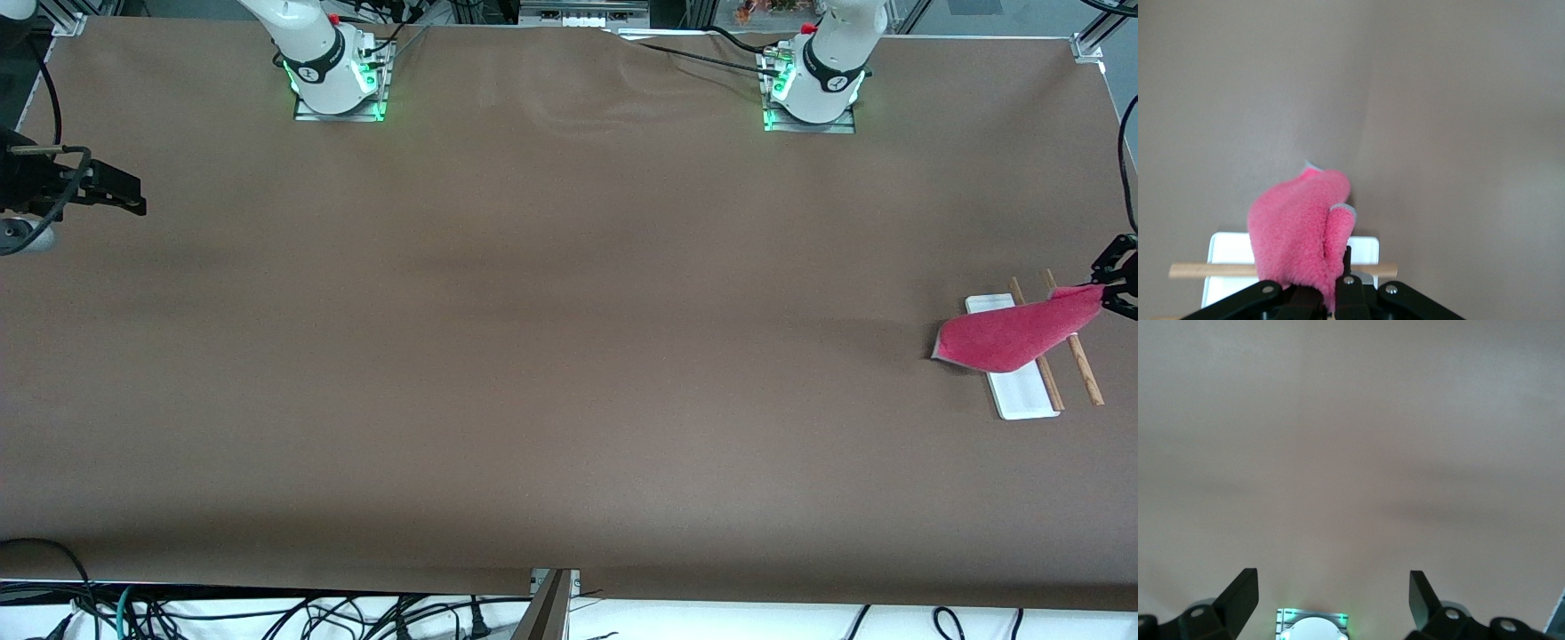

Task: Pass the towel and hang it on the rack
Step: 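Lower the towel with the left gripper over the wooden sticks, then open the left gripper to release the towel onto the sticks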

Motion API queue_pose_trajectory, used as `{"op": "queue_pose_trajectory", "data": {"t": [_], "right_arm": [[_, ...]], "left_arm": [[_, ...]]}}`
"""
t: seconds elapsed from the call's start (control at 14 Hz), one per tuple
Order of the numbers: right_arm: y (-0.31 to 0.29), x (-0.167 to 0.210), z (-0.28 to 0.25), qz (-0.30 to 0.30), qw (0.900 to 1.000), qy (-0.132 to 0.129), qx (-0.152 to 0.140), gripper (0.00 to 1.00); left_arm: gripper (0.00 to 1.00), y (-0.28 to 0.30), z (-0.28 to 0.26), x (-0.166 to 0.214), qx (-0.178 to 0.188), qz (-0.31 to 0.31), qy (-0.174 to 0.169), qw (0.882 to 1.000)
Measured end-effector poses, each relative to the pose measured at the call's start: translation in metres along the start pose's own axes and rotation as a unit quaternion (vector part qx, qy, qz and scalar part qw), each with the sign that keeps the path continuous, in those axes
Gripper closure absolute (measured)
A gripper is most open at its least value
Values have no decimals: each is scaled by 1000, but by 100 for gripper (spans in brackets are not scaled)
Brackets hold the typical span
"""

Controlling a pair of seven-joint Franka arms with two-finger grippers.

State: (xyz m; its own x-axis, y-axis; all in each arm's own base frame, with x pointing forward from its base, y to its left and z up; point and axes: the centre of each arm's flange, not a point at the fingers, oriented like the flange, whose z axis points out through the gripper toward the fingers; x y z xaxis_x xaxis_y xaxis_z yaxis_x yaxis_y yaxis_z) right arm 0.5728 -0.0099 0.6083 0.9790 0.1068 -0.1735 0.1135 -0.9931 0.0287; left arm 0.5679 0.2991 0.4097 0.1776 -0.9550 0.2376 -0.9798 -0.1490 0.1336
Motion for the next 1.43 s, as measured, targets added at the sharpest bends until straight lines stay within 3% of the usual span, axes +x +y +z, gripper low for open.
{"op": "queue_pose_trajectory", "data": {"t": [0.5,0.78,1.43], "right_arm": [[-3,-2,2,4,1000,-2,6,0],[-3,2,7,3,1000,-2,7,0],[-4,4,8,2,1000,-1,8,0]], "left_arm": [[98,-3,-11,-39,-31,12,-14,999],[98,-5,14,-73,-45,17,-1,999],[98,4,14,-137,-27,-4,4,1000]]}}
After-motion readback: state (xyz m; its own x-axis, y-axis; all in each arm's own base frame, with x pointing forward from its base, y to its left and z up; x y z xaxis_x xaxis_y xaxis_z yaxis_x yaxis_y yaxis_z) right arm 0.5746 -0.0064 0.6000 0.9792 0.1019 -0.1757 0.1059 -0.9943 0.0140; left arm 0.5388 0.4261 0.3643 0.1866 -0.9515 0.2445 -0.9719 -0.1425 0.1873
